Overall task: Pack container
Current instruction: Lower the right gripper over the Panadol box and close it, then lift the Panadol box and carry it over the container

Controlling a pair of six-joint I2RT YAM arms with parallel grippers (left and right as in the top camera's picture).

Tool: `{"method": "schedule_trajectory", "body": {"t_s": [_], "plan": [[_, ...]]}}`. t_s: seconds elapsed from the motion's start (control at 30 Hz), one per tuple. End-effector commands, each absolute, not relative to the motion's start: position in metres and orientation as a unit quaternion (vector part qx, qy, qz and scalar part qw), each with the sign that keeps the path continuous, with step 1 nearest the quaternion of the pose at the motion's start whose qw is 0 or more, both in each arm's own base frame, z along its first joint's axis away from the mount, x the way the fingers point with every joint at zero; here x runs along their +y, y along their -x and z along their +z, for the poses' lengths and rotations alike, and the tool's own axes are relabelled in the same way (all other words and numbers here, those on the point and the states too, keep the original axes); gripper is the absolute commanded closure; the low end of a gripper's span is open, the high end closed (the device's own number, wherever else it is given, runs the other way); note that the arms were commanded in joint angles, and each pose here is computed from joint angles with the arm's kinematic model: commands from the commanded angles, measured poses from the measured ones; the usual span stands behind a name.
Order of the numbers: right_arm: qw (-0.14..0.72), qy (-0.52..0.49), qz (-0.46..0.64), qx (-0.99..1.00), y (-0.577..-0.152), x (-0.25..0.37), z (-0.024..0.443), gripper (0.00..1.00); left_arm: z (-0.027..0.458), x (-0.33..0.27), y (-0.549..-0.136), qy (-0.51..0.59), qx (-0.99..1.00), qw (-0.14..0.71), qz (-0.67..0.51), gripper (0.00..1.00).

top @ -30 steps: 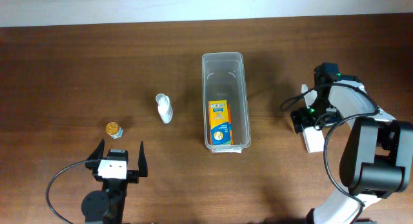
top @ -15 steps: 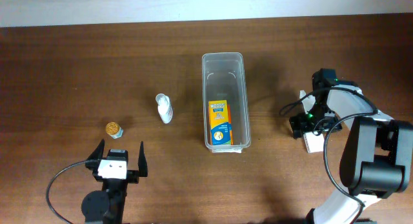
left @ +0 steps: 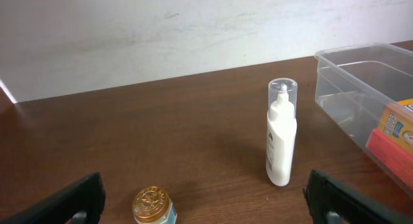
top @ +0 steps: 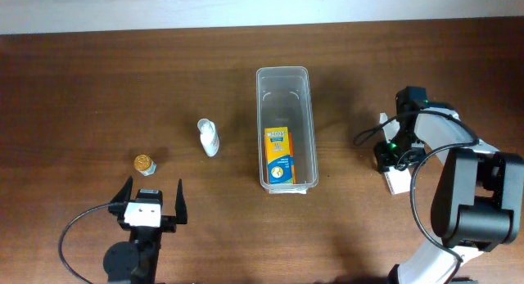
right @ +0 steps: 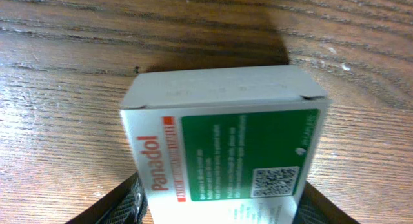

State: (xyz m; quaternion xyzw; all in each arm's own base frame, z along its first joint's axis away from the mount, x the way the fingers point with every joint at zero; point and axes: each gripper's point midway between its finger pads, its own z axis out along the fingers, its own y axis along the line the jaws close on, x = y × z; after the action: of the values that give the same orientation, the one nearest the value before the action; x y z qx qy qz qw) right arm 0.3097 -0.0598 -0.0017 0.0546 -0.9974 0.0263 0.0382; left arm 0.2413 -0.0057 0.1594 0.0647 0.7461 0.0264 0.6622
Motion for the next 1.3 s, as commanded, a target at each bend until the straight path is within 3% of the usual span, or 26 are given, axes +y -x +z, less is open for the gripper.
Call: {"method": "schedule_trajectory", "body": {"t_s": [0.0,0.57,0.93,1.27], "plan": [[0.05,-0.045,0.034,-0.997,-0.304,-0.064,-0.006,0.42,0.156,-0.005,-0.242,-0.07,0.747,0.66,0.031,0.01],[0.017,-0.02,0.028,-0.999,-0.335,-0.064,0.026,0.58,0.156,-0.005,-0.242,-0.07,0.747,0.66,0.031,0.01],[-0.047,0.003,-0.072,-0.996,-0.372,-0.032,0.057,0.57,0.156,-0.005,-0.242,-0.07,0.747,0.66,0.032,0.01],[-0.102,-0.008,-0.208,-0.973,-0.402,0.011,0.122,0.57,0.156,-0.005,-0.242,-0.07,0.747,0.66,0.032,0.01]]}}
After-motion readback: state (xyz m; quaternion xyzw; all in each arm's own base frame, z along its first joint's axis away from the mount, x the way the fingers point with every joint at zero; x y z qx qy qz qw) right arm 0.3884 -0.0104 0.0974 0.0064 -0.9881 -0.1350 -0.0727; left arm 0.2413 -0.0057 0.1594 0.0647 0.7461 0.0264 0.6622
